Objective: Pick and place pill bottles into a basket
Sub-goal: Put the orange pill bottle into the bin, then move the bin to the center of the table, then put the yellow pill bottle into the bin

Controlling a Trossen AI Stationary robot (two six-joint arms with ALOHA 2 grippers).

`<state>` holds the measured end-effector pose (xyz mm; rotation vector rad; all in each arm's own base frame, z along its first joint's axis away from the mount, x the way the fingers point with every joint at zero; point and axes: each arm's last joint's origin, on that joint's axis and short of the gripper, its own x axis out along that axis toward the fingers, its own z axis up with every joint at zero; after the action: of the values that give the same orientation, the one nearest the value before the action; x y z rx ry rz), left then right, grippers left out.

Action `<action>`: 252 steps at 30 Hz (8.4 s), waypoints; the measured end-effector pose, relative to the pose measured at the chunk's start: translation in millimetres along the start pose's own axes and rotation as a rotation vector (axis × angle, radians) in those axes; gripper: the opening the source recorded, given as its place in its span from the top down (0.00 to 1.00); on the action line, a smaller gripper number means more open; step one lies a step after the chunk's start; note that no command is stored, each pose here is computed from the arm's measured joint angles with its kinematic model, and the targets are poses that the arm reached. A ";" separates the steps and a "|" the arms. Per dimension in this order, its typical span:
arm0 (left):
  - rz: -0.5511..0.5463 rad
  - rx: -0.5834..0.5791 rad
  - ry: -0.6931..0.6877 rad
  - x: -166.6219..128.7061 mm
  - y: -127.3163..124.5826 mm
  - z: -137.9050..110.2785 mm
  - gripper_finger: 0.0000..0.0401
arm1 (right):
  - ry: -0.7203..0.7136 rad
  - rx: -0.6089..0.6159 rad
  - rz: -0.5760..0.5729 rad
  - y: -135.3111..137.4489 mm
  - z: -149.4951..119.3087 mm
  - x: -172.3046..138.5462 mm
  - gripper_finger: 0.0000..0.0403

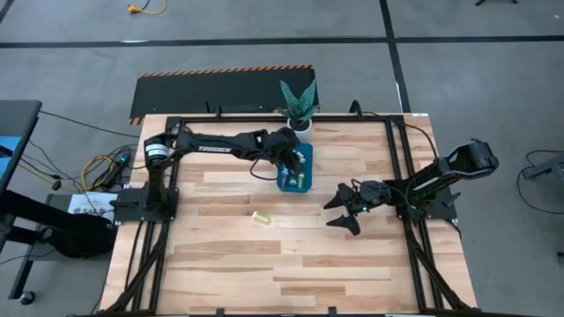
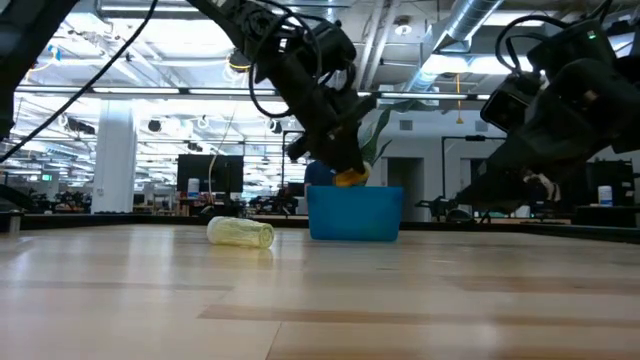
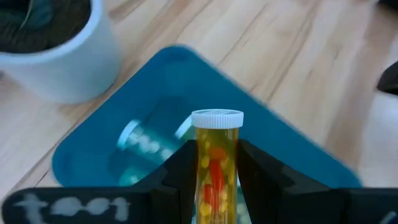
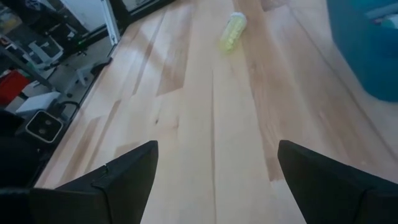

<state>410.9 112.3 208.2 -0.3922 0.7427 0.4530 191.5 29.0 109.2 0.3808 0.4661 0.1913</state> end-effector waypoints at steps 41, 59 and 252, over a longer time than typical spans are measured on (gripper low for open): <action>-0.194 0.480 0.184 -9.4 -58.8 -40.5 0.55 | 0.035 -0.003 -0.003 1.5 -4.1 0.3 0.19; -0.084 1.027 0.315 -38.3 -123.5 -102.1 0.55 | 0.035 -0.027 -0.002 1.5 -4.1 0.3 0.19; -0.026 0.116 0.004 -44.9 -37.8 34.8 0.75 | 0.014 -0.031 -0.068 3.7 -5.3 0.9 0.19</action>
<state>420.8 86.6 270.6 -0.2939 0.7636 0.3833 189.4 34.3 105.9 0.3328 0.4886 0.1351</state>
